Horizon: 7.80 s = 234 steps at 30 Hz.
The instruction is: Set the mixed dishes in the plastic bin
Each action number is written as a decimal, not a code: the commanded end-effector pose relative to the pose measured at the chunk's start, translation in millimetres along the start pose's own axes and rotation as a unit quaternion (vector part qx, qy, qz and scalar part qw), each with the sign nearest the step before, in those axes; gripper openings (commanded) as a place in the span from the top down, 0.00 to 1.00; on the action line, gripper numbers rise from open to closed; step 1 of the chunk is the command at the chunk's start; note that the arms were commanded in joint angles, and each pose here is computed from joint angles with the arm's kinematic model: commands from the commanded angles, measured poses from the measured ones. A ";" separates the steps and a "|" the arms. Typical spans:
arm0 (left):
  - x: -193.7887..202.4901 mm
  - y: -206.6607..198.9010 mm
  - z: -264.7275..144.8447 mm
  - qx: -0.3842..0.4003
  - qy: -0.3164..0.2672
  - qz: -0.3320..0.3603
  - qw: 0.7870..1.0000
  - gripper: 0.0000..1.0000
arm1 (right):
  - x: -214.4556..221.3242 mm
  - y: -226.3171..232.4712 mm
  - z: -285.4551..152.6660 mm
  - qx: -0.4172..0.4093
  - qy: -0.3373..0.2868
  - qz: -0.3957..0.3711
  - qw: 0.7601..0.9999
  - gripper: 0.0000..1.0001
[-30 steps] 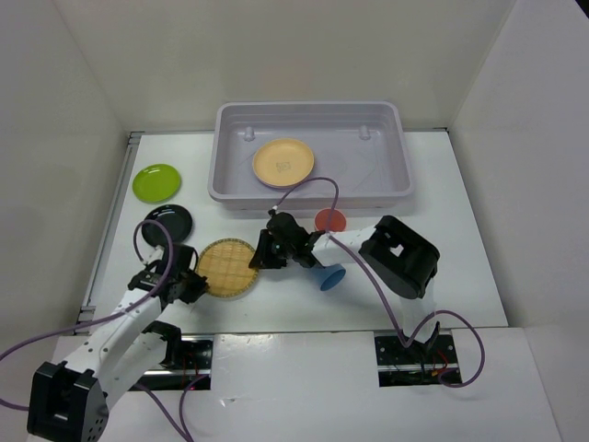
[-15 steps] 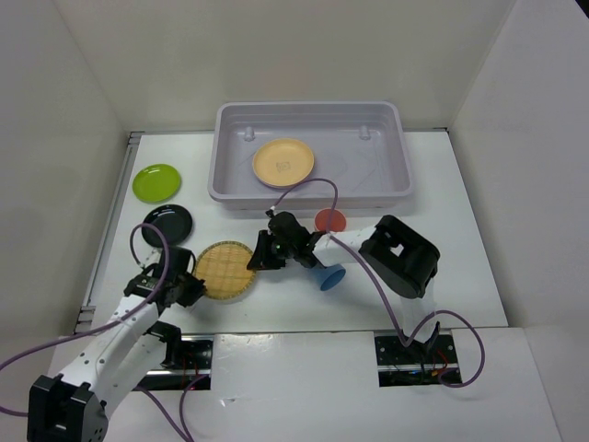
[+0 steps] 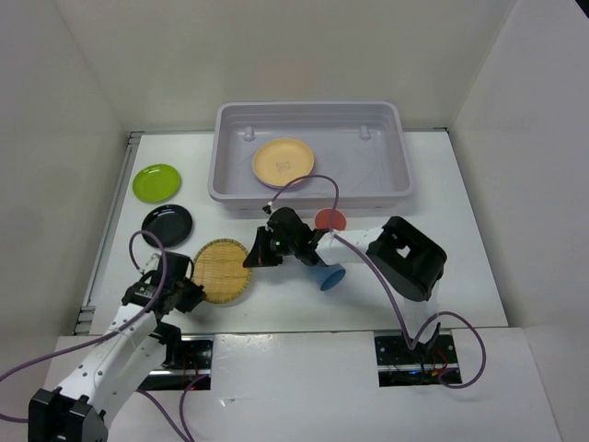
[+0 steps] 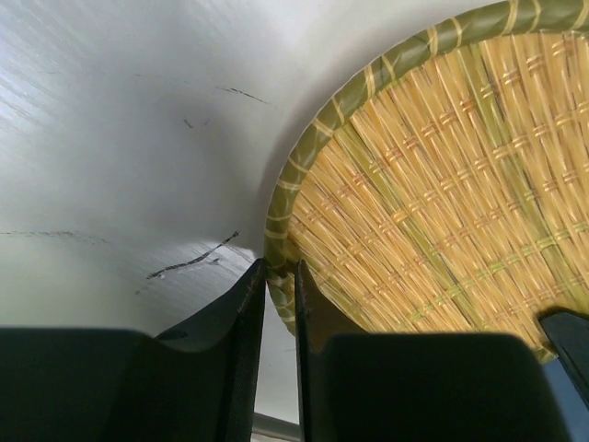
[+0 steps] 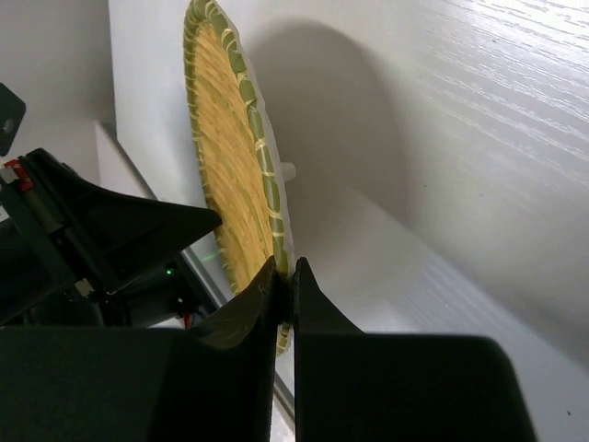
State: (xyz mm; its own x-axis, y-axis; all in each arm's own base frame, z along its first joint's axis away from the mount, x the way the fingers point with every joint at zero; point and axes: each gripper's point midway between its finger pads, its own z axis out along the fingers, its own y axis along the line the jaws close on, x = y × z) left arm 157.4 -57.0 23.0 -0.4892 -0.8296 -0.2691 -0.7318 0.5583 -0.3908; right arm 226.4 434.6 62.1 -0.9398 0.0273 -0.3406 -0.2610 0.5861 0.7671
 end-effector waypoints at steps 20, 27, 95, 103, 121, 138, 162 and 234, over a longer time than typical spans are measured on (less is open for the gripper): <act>-40.3 -110.6 -101.6 0.232 -0.052 0.011 0.971 0.37 | -34.4 91.2 -58.2 -0.096 -0.019 -0.064 0.993 1.00; -43.2 -118.4 -113.4 0.248 -0.054 0.011 0.967 0.34 | -67.3 88.4 -81.9 -0.091 -0.056 -0.063 0.992 1.00; -39.6 -154.8 -107.1 0.247 -0.020 0.140 0.959 0.23 | -343.1 -270.5 -254.3 0.275 -0.312 0.154 0.896 0.59; -37.3 -164.1 -106.1 0.253 -0.008 0.170 0.952 0.22 | -345.3 -213.8 -278.2 0.313 -0.336 0.112 0.882 0.26; -32.0 -163.2 -103.0 0.257 0.002 0.190 0.947 0.21 | -205.7 -86.9 -308.9 0.323 -0.286 0.019 0.902 0.52; -27.3 -159.1 -93.9 0.255 0.010 0.187 0.948 0.19 | -136.5 -121.9 -229.5 0.341 -0.152 0.015 0.928 0.35; -25.9 -158.0 -84.4 0.250 0.013 0.191 0.949 0.18 | -167.1 -20.9 -297.2 0.291 -0.238 -0.022 0.927 1.00; -12.2 -144.1 -71.7 0.231 0.047 0.226 0.945 0.16 | -275.9 -173.5 -430.1 0.508 -0.326 0.138 0.785 0.19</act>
State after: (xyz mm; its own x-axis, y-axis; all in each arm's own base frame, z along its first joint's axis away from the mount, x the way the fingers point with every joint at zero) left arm 232.2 -124.9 144.5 -0.7561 -0.5088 -0.4116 -0.1969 0.7767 -0.5984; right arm 445.9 -15.3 184.9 -0.6405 0.4844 -0.5959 0.5487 0.8316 0.0861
